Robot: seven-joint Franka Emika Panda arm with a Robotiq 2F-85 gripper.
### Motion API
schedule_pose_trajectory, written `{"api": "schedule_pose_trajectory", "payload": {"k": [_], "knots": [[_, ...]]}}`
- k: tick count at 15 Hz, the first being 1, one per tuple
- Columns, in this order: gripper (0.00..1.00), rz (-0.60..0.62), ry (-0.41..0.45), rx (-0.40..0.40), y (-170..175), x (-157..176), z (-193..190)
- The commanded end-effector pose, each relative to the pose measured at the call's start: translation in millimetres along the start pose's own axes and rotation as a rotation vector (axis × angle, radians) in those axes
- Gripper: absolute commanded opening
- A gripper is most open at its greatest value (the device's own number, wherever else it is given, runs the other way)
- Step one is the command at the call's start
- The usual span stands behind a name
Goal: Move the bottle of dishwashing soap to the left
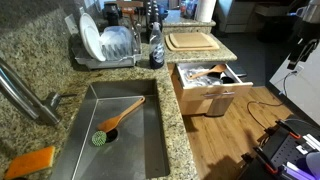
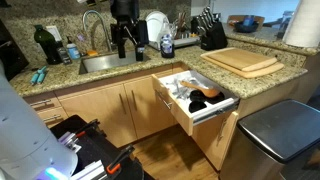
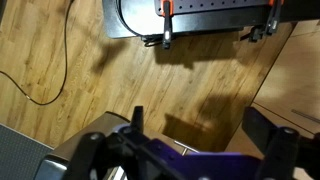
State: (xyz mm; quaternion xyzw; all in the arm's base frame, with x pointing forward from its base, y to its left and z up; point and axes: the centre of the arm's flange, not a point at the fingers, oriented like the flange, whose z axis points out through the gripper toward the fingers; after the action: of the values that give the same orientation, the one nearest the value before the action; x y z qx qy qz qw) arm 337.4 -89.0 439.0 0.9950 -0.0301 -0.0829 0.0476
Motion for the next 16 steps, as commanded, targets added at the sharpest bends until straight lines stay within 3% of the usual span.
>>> {"api": "schedule_pose_trajectory", "payload": {"k": [1, 4, 5, 7, 8, 16], "knots": [[1.0, 0.0, 0.0, 0.0, 0.0, 0.0, 0.0], [1.0, 0.0, 0.0, 0.0, 0.0, 0.0, 0.0], [1.0, -0.015, 0.009, -0.001, 5.1, 13.5, -5.4], [1.0, -0.023, 0.065, -0.103, 24.1, 69.7, -38.4], [1.0, -0.054, 0.105, -0.149, 28.5, 80.9, -49.7], [1.0, -0.441, 0.345, -0.021, 71.2, 219.4, -133.2]]}}
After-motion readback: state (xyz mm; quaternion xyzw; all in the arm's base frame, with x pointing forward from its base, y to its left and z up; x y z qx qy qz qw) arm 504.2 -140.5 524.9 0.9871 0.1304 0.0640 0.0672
